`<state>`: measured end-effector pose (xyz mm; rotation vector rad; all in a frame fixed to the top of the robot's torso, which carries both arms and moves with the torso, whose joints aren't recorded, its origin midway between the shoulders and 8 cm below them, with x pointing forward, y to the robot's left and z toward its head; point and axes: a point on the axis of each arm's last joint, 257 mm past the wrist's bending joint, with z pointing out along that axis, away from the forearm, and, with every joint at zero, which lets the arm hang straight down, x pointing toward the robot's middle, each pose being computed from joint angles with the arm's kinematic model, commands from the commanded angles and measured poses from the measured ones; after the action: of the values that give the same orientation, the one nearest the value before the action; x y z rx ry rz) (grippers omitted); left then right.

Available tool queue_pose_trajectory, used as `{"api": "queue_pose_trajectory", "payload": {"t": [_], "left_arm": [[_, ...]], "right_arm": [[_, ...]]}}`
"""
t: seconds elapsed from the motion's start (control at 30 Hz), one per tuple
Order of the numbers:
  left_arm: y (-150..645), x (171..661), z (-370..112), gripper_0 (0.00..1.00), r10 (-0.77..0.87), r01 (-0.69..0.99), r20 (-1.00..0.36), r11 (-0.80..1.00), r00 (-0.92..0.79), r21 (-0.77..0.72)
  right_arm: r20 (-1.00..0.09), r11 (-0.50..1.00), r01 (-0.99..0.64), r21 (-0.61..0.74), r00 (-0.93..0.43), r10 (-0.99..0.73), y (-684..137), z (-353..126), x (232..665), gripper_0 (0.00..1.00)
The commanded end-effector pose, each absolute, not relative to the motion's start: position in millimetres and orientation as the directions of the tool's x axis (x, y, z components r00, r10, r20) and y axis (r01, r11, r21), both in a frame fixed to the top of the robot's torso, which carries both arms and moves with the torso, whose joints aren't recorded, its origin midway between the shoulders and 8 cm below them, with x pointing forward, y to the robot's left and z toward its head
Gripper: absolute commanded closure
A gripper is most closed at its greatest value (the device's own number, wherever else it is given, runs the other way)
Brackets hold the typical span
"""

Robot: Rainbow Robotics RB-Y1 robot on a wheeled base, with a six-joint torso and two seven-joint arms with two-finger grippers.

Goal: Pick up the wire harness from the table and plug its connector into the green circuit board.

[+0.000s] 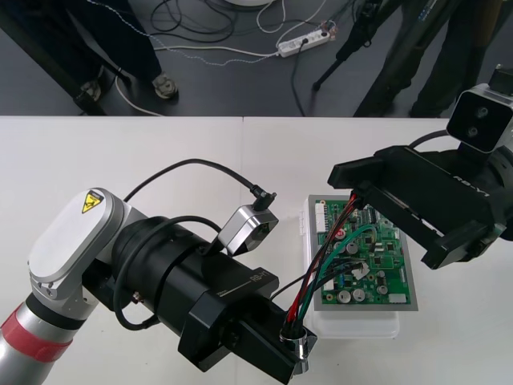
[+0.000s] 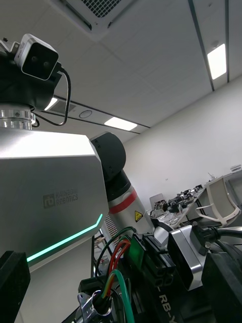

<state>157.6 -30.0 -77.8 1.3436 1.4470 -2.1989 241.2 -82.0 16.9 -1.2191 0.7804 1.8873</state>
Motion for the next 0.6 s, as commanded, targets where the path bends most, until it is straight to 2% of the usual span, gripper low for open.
{"api": "queue_pose_trajectory", "payload": {"t": [0.03, 0.6], "left_arm": [[-31.8, 137.1, -61.9, 1.00, 0.357, 0.527, -0.760, -0.560, -0.542, -0.639], [-31.7, 136.4, -60.0, 1.00, 0.353, 0.522, -0.760, -0.566, -0.546, -0.638]], "right_arm": [[-0.926, -0.590, -0.803, 0.080, -0.280, 0.255, -75.3, 32.3, 230.5, 0.00], [-0.906, -0.629, -0.769, 0.115, -0.342, 0.251, -71.9, 36.7, 225.3, 0.00]]}}
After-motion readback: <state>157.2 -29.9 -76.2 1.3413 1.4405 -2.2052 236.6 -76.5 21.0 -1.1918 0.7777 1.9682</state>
